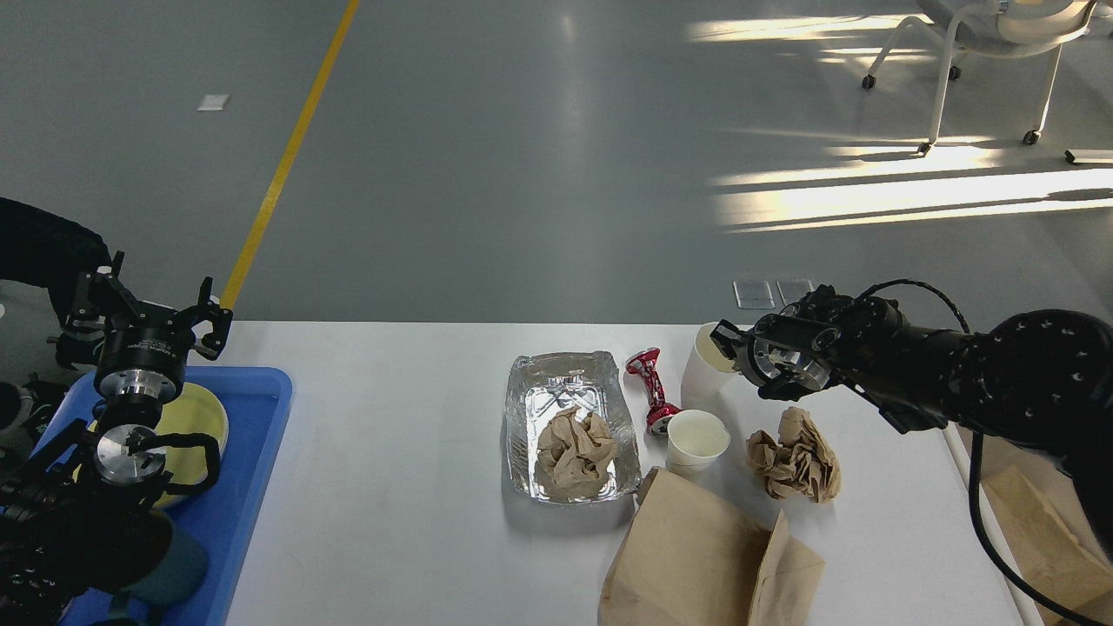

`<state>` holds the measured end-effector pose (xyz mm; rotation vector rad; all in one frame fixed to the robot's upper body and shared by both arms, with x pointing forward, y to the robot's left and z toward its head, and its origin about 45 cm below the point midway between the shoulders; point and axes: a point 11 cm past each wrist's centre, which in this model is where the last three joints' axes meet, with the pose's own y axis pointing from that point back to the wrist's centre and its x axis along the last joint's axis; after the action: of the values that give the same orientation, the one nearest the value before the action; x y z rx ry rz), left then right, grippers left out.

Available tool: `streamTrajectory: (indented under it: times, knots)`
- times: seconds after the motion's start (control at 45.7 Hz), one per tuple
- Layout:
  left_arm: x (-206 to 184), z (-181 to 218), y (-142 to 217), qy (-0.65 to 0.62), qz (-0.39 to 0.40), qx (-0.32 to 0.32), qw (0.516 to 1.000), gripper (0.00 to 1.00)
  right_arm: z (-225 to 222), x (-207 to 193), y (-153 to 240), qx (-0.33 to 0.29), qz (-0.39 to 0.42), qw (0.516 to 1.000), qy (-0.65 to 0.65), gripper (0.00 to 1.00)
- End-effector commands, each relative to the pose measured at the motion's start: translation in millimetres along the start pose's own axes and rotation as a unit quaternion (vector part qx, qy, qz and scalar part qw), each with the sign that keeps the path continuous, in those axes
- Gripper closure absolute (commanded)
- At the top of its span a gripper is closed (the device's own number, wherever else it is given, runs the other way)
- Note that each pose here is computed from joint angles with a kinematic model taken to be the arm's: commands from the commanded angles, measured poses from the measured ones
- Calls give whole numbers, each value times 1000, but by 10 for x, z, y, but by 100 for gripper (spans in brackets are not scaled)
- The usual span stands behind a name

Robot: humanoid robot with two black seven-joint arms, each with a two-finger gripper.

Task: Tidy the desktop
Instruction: 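Move the right gripper to the white paper cup and grasp it, then lift the white cup and drop it into the white bin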

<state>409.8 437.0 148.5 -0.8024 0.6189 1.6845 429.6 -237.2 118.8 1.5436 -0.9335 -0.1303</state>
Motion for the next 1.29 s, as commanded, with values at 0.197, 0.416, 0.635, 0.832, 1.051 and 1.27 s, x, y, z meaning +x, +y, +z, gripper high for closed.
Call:
streamTrajectory:
  times: [0.197, 0.416, 0.635, 0.832, 1.051, 1.27]
  knots:
    - [0, 1, 0, 0, 0, 0, 1000, 4, -33, 806, 775, 26, 15, 999, -15, 100]
    - [0, 1, 0, 0, 0, 0, 1000, 4, -41, 1539, 1616, 83, 17, 996, -36, 100]
    - [0, -1, 0, 0, 0, 0, 1000, 4, -94, 1833, 2162, 128, 1, 991, -26, 100]
    - [0, 1, 0, 0, 0, 0, 1000, 4, 769, 2018, 1741, 42, 39, 994, -95, 100]
    - [0, 1, 0, 0, 0, 0, 1000, 4, 2127, 1874, 1104, -100, 94, 975, -177, 100]
    - [1, 1, 0, 1, 0, 0, 1000, 4, 2936, 1567, 780, -181, 93, 959, -196, 38]
